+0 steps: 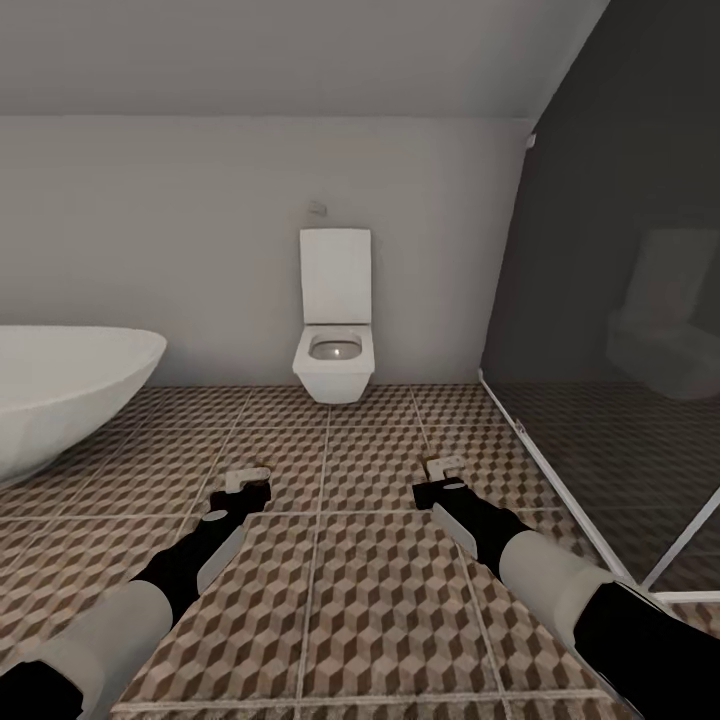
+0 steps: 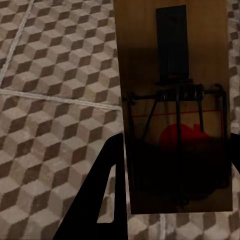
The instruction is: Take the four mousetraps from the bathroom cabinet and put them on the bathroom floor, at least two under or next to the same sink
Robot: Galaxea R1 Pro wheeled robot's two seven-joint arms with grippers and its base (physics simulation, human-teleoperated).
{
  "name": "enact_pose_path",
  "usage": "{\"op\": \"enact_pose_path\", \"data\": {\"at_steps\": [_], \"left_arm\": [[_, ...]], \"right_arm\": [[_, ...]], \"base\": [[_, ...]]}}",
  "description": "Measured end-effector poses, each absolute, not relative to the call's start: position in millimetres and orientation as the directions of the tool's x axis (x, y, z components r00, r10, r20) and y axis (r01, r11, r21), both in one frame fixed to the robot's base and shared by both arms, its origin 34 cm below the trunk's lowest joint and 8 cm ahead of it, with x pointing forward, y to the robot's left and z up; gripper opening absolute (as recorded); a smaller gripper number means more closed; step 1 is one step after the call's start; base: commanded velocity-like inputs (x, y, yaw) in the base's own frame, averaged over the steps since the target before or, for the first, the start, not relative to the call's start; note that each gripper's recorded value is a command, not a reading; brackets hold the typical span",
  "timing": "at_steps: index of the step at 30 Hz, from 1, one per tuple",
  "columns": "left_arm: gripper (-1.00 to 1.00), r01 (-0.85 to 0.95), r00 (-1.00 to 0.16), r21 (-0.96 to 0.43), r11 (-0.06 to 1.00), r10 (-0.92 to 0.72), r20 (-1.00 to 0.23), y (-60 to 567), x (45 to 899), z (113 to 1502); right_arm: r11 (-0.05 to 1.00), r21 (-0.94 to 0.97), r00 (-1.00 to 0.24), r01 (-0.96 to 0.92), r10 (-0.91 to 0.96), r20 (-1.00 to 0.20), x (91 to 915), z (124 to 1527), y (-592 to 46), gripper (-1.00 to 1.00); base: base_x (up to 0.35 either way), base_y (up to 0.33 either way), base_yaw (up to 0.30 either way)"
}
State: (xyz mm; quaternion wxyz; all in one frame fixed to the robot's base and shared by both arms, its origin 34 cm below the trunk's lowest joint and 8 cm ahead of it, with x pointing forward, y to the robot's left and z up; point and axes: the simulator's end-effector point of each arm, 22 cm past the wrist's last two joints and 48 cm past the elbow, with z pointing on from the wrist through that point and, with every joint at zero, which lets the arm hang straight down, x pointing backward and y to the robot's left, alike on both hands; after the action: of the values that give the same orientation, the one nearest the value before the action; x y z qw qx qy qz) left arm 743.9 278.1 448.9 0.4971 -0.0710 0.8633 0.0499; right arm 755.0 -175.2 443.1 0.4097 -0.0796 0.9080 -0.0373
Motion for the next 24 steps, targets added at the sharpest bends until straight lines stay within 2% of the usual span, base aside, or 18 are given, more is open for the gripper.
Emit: {"op": "enact_pose_path", "data": {"at_steps": [24], "left_arm": [[-1.00,-0.169,-0.578,0.031,0.985,-0.073,-0.813,277.3,734.9,381.7]], "right_arm": [[0.985,-0.121,-0.721,-0.127,-0.175,-0.671,745.4,374.9,-175.1,-1.00]], "base": [[0.000,0.000,0.000]]}}
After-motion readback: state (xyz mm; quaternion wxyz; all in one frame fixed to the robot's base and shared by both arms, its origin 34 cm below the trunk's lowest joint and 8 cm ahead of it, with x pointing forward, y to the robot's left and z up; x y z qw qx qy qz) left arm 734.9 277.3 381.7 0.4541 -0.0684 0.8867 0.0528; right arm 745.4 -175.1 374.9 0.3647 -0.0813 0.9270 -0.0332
